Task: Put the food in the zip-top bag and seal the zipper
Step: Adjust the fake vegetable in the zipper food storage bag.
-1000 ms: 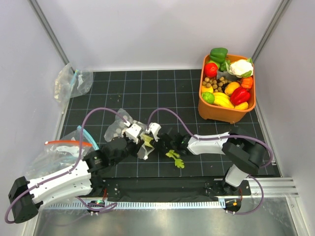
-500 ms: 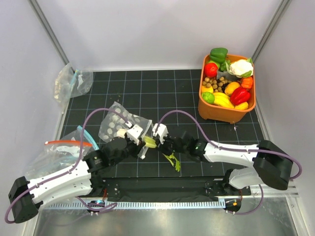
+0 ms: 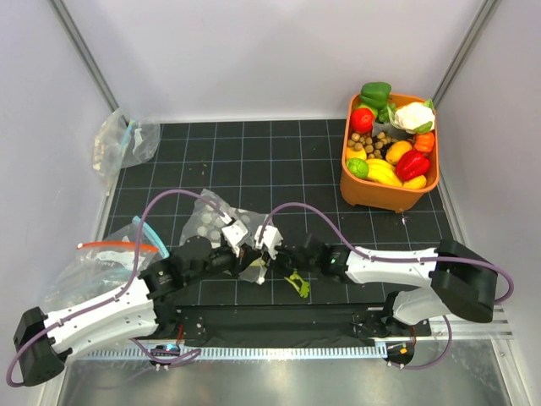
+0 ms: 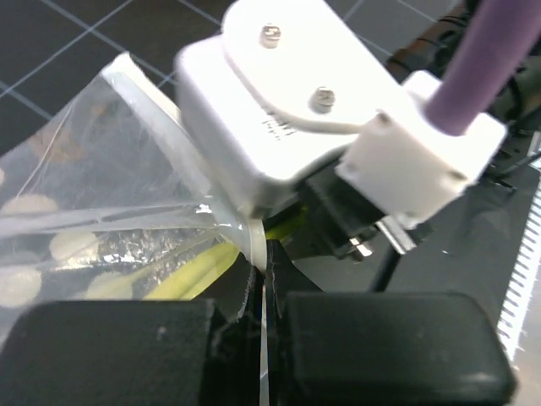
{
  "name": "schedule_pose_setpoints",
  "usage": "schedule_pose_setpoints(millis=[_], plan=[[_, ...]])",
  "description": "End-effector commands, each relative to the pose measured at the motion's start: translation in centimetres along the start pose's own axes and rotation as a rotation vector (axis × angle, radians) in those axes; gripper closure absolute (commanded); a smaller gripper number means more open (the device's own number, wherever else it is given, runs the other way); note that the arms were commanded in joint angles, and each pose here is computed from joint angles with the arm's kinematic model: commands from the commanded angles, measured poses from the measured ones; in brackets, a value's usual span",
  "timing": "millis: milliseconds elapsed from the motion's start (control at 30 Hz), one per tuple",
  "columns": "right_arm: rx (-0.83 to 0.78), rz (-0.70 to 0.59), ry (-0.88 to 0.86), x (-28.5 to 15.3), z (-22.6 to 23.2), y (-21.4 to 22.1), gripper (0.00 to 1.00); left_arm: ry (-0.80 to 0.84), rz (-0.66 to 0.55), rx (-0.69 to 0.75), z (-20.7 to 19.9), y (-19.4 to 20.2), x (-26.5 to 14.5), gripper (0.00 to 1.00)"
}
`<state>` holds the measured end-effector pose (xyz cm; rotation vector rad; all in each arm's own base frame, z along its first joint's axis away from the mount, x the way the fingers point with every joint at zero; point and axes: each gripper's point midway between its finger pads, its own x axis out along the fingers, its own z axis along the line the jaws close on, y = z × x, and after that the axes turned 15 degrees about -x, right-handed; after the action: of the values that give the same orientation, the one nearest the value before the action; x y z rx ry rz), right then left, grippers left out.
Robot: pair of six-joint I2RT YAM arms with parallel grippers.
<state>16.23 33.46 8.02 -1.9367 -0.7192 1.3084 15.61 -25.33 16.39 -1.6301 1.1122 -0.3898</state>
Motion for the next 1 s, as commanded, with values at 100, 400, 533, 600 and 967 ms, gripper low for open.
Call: schedule_pose_setpoints(millis=[100, 400, 533, 600, 967], plan=[[-0.064, -0.088, 0.062, -0.6, -0.9, -3.9, 0.99, 0.112, -0.033, 0.021, -2.1, -1.0, 0.4, 1.0], [-0.106, -0.099, 0.06, -0.3, 0.1, -4.3, 0.99, 0.209, -0.032, 0.022, -3.7, -0.9, 0.1, 1.0], [-0.1, -0.119, 0.077, -0.7, -0.1, -4.6, 0.99, 0.284, 0.003, 0.018, -5.0, -0.3, 0.4, 1.0], [-0.098, -0.121, 0.082, -0.8, -0.1, -4.6, 0.98, 0.299, 0.062, 0.01, -5.3, 0.7, 1.2, 1.0], [-0.089, -0.091, 0.107, -0.2, -0.5, -3.7, 0.45, 0.196, 0.147, -0.007, -3.4, 2.4, 2.7, 1.0]])
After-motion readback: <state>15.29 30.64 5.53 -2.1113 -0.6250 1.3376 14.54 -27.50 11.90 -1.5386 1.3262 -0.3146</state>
